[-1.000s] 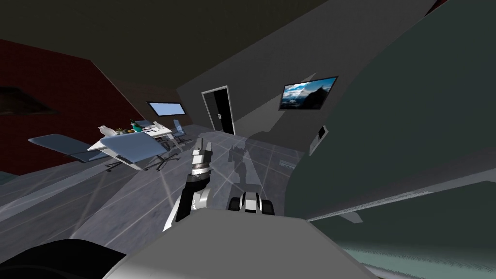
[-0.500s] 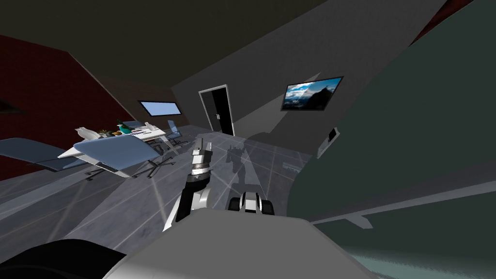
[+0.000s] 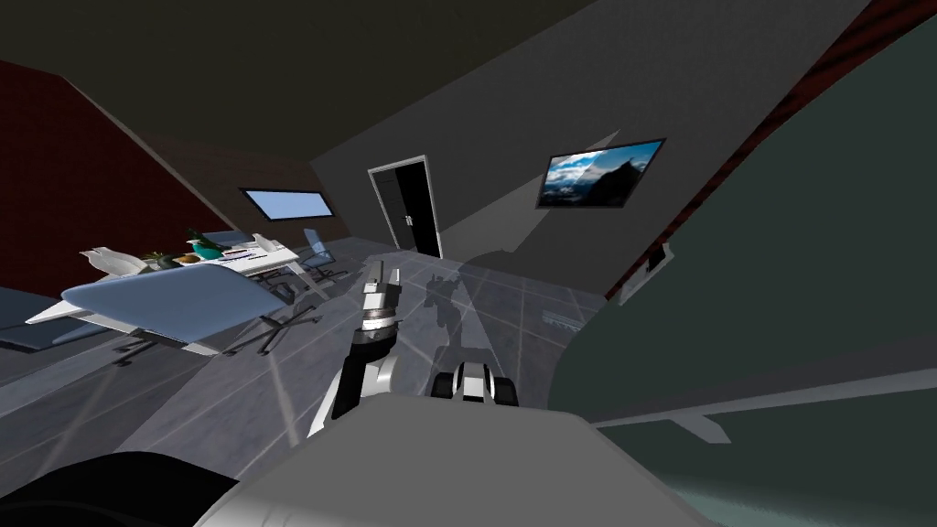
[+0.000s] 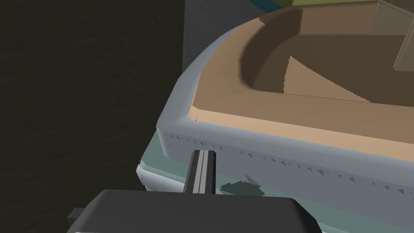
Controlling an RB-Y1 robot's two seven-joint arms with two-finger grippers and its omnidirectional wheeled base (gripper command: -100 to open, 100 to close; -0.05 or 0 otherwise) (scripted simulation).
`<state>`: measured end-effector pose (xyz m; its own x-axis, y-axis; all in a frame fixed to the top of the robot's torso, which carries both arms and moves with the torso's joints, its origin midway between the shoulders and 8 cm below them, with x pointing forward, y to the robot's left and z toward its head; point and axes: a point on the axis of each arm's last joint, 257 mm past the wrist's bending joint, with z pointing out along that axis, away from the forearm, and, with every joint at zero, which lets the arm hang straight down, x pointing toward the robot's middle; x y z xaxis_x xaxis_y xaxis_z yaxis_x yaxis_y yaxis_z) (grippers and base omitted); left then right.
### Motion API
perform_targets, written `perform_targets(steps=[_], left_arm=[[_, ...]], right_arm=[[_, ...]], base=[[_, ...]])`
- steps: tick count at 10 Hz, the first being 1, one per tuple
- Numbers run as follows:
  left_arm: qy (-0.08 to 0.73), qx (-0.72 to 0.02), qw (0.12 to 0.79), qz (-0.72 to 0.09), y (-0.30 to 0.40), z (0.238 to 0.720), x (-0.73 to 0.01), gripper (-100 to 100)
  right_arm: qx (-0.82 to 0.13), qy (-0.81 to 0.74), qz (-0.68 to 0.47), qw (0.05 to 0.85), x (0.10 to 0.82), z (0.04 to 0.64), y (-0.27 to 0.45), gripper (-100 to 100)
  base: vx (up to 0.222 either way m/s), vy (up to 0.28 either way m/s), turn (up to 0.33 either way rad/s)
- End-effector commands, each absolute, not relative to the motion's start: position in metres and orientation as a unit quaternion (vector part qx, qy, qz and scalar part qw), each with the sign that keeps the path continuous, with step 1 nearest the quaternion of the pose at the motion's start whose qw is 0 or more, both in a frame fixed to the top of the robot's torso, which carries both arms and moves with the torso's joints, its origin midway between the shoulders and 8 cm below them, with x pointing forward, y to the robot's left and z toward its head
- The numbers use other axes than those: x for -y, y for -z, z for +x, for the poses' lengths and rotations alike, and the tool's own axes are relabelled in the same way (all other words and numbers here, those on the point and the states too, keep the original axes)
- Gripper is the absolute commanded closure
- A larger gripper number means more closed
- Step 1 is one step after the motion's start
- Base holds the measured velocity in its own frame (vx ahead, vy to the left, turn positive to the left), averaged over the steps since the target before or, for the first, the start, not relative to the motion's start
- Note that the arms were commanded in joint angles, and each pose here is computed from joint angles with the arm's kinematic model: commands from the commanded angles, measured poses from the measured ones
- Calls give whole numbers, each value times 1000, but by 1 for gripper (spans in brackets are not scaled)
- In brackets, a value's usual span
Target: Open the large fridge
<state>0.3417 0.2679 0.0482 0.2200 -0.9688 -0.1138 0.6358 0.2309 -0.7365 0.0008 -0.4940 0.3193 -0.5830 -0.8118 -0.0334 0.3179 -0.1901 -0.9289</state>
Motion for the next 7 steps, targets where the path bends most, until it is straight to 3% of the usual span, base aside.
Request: perform_targets(steps=[1, 4, 5, 7], left_arm=[[551, -293, 728, -284, -48, 342, -268, 0], [551, -293, 728, -284, -48, 342, -268, 0], [551, -293, 728, -284, -48, 342, -268, 0], [551, -293, 728, -284, -48, 342, -268, 0]], right_arm=[[-510, 745, -229, 363, 501, -11, -323, 100], [-511, 748, -226, 358, 502, -14, -323, 100], [-519, 739, -222, 368, 513, -11, -313, -100], [-529, 728, -219, 379, 527, -7, -298, -100]], base=[[190, 232, -71], [162, 158, -41], [20, 30, 5], [-5, 20, 7]])
